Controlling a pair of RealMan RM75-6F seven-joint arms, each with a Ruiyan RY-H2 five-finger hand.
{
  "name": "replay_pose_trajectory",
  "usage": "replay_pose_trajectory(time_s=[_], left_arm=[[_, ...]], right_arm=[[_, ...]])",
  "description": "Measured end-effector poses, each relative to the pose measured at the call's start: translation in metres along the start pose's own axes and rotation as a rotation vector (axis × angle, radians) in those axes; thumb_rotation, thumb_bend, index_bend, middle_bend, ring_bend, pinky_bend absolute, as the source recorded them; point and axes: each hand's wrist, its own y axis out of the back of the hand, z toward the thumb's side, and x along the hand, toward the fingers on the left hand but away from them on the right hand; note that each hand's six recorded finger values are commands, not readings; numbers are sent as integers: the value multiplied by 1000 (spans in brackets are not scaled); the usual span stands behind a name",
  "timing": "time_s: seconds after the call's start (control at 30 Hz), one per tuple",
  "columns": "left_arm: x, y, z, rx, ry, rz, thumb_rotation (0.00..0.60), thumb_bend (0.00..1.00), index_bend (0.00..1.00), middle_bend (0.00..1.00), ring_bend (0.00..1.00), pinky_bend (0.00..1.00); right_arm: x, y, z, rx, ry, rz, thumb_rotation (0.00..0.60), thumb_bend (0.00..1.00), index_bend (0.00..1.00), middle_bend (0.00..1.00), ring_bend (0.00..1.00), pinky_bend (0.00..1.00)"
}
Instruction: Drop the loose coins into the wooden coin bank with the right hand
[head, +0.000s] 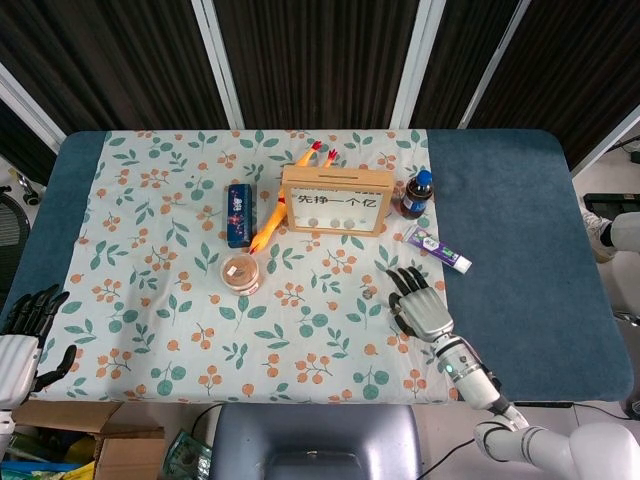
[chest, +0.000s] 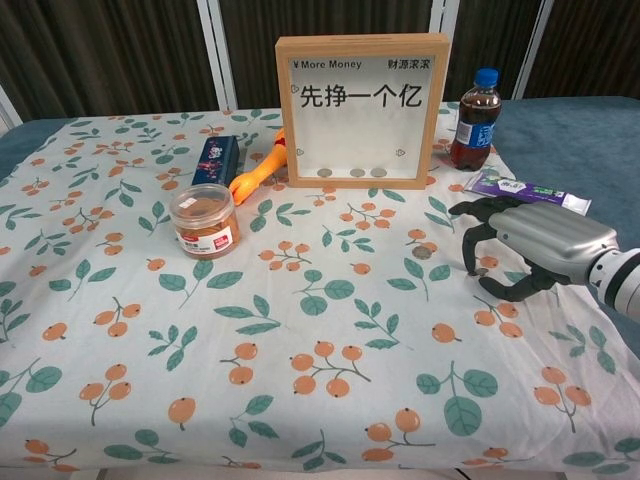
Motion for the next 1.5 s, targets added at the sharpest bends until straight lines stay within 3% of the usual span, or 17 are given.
replay_pose_trajectory(time_s=[0.6, 1.17, 1.3, 1.5], left_arm=[[-2, 3, 0, -12, -3, 9, 600, 427, 0, 0, 0, 0], [-2, 3, -1, -20, -3, 11, 600, 427, 0, 0, 0, 0], [-1, 3, -1, -18, -3, 9, 600, 428, 0, 0, 0, 0], [0, 1, -1, -14, -3, 5, 600, 427, 0, 0, 0, 0]], right_arm=[[-4, 5, 6, -26, 9, -28, 600, 594, 646, 181, 0, 0], [-5, 11, 7, -47, 4, -62, 600, 599, 732, 239, 0, 4], [-7, 26, 9, -65, 11, -111, 600, 600, 734, 239, 0, 4], [-18, 77, 18, -113, 42, -237, 600, 599, 736, 239, 0, 6]])
